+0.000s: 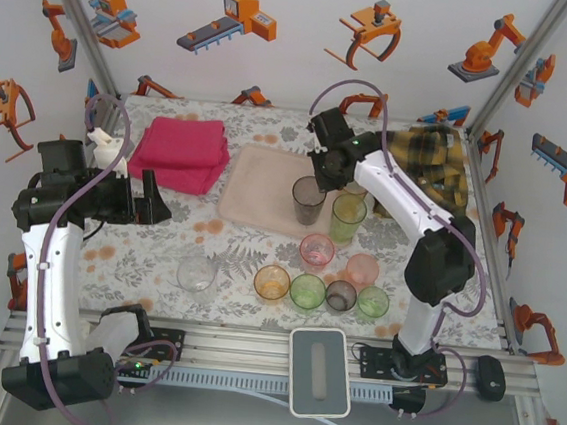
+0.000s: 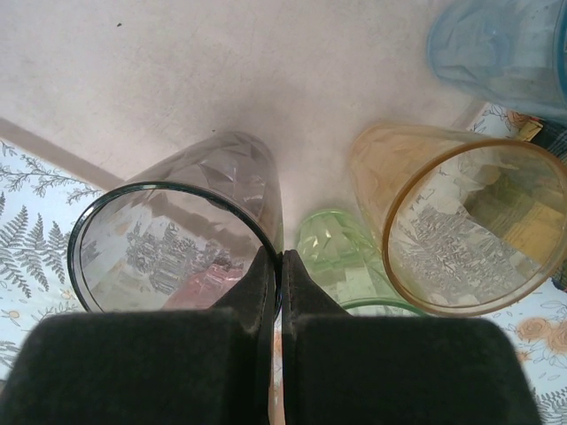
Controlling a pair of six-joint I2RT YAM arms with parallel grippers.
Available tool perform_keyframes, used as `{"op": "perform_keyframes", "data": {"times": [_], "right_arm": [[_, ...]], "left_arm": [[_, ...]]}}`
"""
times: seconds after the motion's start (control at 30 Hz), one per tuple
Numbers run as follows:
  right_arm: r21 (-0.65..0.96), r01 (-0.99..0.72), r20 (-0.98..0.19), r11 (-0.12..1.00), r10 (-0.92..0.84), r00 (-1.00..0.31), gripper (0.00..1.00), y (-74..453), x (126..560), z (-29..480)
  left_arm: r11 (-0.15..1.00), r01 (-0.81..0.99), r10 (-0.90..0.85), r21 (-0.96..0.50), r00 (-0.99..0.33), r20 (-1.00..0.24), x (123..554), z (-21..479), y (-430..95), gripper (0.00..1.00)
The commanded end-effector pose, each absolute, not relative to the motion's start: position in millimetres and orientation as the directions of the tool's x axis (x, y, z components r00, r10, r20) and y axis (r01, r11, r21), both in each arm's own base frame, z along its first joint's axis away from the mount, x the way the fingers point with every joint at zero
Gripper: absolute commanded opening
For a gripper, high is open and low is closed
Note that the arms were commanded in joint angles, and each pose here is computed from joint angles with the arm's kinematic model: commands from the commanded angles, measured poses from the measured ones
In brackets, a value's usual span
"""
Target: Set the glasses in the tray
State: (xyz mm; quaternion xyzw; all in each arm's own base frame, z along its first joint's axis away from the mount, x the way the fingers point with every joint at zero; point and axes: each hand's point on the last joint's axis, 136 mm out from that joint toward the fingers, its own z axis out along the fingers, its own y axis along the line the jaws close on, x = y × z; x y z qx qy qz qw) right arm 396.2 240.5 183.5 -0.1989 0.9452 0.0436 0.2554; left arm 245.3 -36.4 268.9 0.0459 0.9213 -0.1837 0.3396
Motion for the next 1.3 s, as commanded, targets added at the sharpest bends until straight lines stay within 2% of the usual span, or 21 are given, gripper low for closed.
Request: {"op": "perform_keyframes", "data": {"times": [0.0, 1.27], "right_arm": [[0.006, -0.384, -0.549, 0.923, -0.318, -0.773, 0.02, 237.6, 393.2, 207.2], [0.042, -0.395, -0.493, 0.918, -0.325, -0.807, 0.05, 235.9, 374.5, 185.4]], "left_arm": [[0.920, 0.215, -0.050, -0.328, -0.766, -0.641, 241.2, 269.4, -39.6, 0.97], [0.917, 0.214, -0.057, -0.336, -0.765, -0.642, 240.3, 268.3, -40.1, 0.97]]}}
